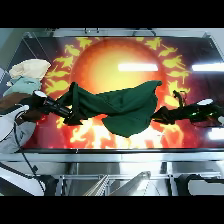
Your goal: Fold the shirts.
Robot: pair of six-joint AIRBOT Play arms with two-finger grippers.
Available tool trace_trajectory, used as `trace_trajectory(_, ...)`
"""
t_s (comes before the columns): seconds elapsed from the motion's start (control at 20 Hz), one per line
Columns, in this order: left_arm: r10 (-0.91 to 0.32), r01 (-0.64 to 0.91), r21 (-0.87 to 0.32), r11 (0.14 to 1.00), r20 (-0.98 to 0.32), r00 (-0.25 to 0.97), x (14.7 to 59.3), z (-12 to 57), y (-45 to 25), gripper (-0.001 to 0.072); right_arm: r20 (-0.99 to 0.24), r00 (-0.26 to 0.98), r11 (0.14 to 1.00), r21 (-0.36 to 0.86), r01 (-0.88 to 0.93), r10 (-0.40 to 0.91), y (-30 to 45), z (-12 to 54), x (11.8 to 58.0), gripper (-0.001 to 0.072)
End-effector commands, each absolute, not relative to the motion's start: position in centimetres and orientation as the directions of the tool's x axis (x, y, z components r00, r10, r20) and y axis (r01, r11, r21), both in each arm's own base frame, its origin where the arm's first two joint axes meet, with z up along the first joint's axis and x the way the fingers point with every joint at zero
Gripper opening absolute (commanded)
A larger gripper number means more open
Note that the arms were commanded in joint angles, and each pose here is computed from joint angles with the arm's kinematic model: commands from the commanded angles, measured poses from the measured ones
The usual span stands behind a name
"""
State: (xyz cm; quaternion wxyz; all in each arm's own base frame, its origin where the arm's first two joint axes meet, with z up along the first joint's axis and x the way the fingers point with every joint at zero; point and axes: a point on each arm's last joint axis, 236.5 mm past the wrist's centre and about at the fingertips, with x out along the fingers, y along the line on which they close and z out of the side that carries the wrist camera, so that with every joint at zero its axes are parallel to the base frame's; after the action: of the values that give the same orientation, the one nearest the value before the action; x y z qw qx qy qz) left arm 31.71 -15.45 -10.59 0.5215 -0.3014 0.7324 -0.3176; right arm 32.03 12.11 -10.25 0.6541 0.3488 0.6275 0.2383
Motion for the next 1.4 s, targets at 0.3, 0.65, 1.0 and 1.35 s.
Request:
trace_trajectory(0.3,-0.626,0.01,-0.638,0.77,-0.758,-0.184,36.5,-13.2,-12.7,-0.0001,-0.667,0.178,0.66,0.744,0.105,0.724,17.4,-11.1,33.9,0.0026)
trace_trajectory(0.65,-0.694,0.139,-0.686,0.714,-0.72,0.006,41.3,-5.1,-14.3,0.0018,-0.668,0.122,0.675,0.737,-0.025,0.734,16.8,-8.0,31.9,0.0022)
trace_trajectory(1.0,-0.753,0.422,-0.623,0.658,-0.531,0.39,46.1,15.1,-15.9,0.0019,-0.726,0.157,0.741,0.666,-0.086,0.67,10.8,-2.4,29.5,0.0021)
trace_trajectory(1.35,-0.652,0.405,-0.531,0.744,-0.448,0.611,49.8,22.4,-9.1,0.0019,-0.71,0.354,0.764,0.645,-0.02,0.609,3.4,3.0,29.3,0.0021)
